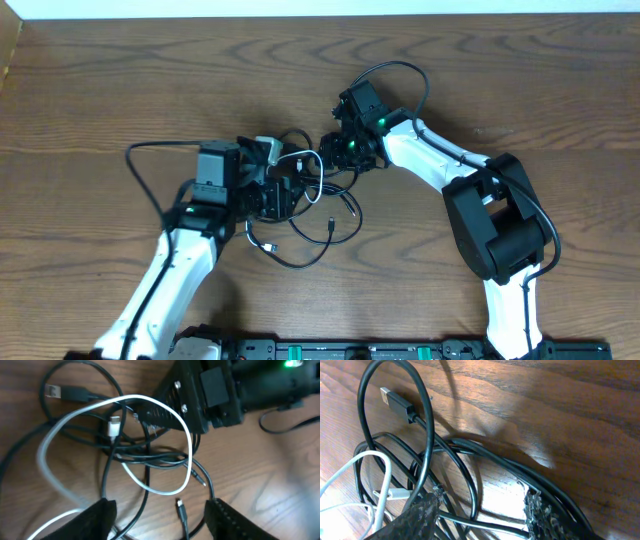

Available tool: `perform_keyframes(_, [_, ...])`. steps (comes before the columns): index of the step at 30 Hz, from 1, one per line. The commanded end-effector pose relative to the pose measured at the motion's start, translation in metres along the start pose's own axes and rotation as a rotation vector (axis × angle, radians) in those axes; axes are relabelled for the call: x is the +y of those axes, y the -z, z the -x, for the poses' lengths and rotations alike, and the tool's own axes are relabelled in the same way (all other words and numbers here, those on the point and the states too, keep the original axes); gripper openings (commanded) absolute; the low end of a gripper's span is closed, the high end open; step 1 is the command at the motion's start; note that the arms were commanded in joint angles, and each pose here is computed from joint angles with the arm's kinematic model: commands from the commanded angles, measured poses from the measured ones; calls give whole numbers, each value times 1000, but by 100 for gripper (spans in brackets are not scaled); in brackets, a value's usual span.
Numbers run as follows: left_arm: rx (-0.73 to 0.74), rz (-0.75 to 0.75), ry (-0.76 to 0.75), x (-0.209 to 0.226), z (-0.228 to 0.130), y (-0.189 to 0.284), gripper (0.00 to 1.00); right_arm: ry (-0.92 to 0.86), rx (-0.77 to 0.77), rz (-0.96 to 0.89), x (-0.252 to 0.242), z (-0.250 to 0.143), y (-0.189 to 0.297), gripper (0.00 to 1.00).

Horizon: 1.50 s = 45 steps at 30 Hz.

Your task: Untangle cables

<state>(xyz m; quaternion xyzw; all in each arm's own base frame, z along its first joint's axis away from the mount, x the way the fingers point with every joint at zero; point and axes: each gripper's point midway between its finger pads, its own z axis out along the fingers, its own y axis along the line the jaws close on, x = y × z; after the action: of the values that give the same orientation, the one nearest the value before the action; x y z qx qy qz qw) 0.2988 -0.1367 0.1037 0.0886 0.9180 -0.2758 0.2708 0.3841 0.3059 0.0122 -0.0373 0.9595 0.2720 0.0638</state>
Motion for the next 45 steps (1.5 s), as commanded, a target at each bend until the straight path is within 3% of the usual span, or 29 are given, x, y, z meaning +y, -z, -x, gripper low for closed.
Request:
perform_keyframes(1, [40, -8, -24, -7, -8, -23, 63, -52, 47, -135, -46, -18, -26, 56])
perform_keyframes(20, [59, -9, 30, 1, -12, -73, 61, -52, 47, -136, -46, -18, -26, 59])
perform_keyframes(23, [59, -9, 33, 1, -12, -73, 43, -52, 47, -136, -46, -18, -26, 59])
perform_keyframes(26, [53, -11, 48, 0, -10, -72, 10, -52, 47, -136, -46, -18, -26, 59])
perform_keyframes(28, [42, -23, 79, -4, -6, -69, 8, -52, 47, -136, -46, -18, -26, 59])
perform_keyframes(32, [-10, -126, 140, -29, 23, -41, 7, -52, 47, -136, -46, -18, -26, 59])
perform_keyframes(38, [-133, -124, 220, -40, 67, 25, 7, -45, 48, -136, -46, -18, -26, 60])
perform_keyframes(45, [-258, -146, 197, -65, 100, 96, 8, -45, 47, -136, -46, -18, -26, 60])
